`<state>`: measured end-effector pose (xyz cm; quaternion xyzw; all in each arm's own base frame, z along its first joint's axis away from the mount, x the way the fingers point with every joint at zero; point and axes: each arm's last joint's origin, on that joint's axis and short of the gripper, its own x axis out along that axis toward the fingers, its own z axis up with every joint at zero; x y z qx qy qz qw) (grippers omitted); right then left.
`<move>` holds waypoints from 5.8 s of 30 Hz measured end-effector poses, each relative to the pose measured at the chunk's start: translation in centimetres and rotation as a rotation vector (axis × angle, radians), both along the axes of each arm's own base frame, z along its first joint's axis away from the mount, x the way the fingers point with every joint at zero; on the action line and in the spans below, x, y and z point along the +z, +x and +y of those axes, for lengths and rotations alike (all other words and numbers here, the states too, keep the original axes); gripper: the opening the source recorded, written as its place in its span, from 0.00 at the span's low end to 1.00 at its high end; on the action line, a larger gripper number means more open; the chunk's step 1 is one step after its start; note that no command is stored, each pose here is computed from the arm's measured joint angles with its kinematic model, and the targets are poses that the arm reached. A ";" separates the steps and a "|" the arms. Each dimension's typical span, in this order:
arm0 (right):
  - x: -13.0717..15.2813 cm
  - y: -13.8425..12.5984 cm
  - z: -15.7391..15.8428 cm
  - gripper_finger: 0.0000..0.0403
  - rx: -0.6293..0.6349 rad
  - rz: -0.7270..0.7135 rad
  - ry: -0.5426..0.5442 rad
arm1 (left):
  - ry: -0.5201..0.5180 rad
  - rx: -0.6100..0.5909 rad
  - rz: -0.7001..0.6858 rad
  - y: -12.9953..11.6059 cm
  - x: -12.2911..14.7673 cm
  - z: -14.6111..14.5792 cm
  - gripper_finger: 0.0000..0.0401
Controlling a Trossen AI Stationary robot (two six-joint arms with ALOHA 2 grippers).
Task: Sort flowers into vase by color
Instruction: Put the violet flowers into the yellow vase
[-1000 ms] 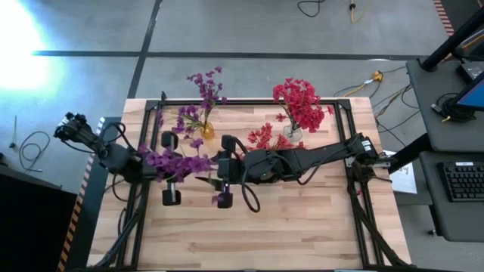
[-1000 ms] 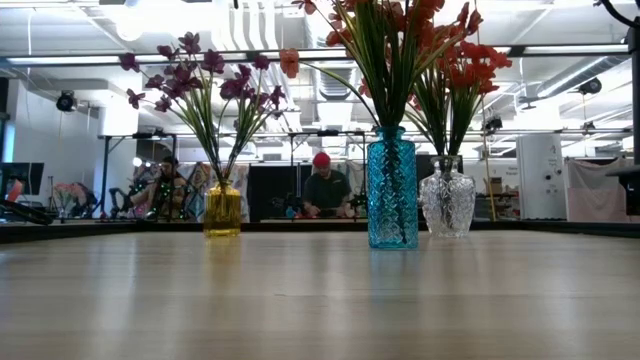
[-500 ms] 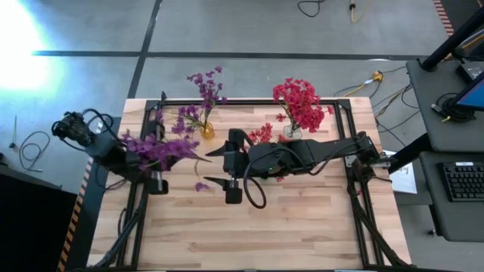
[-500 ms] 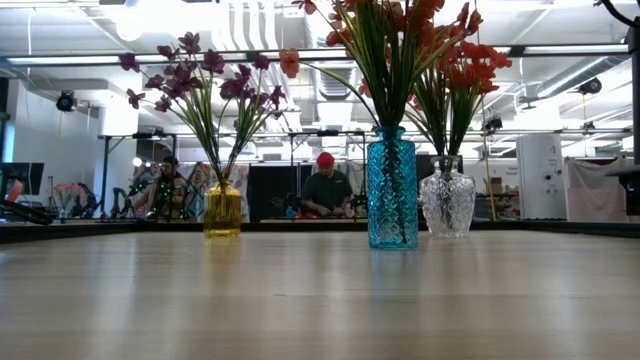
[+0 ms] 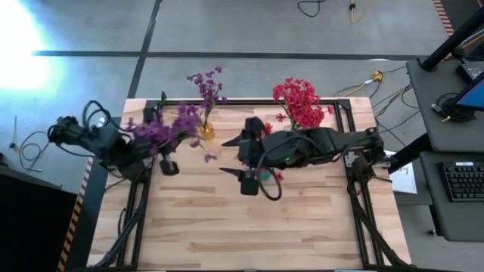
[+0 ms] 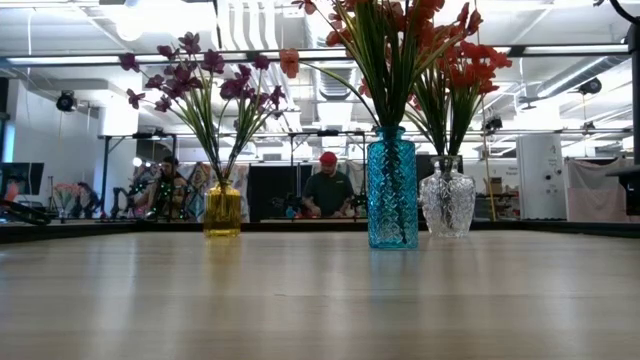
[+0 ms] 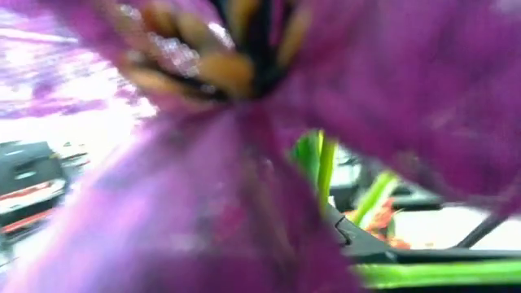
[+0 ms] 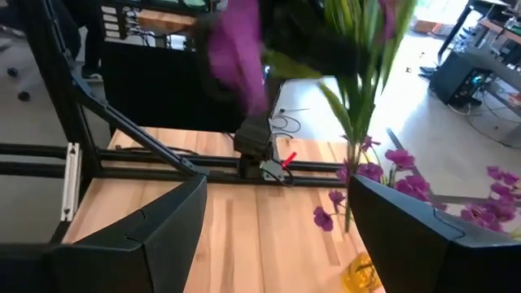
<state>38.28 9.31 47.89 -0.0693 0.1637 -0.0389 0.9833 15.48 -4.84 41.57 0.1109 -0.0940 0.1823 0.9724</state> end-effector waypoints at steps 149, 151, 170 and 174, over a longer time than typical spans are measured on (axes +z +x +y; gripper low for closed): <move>0.5 -5.1 2.3 0.73 0.089 0.150 -0.014 | -0.295 0.233 0.134 2.6 -16.0 15.3 0.00; 0.5 -5.1 2.3 0.73 0.089 0.150 -0.014 | -0.302 0.242 0.129 2.6 -16.0 15.3 0.00; 0.5 -5.1 2.3 0.73 0.089 0.151 -0.014 | -0.381 0.268 0.111 2.5 -16.2 15.4 0.00; 0.5 -5.1 2.3 0.73 0.089 0.150 -0.014 | -0.408 0.295 0.092 2.5 -16.2 15.5 0.00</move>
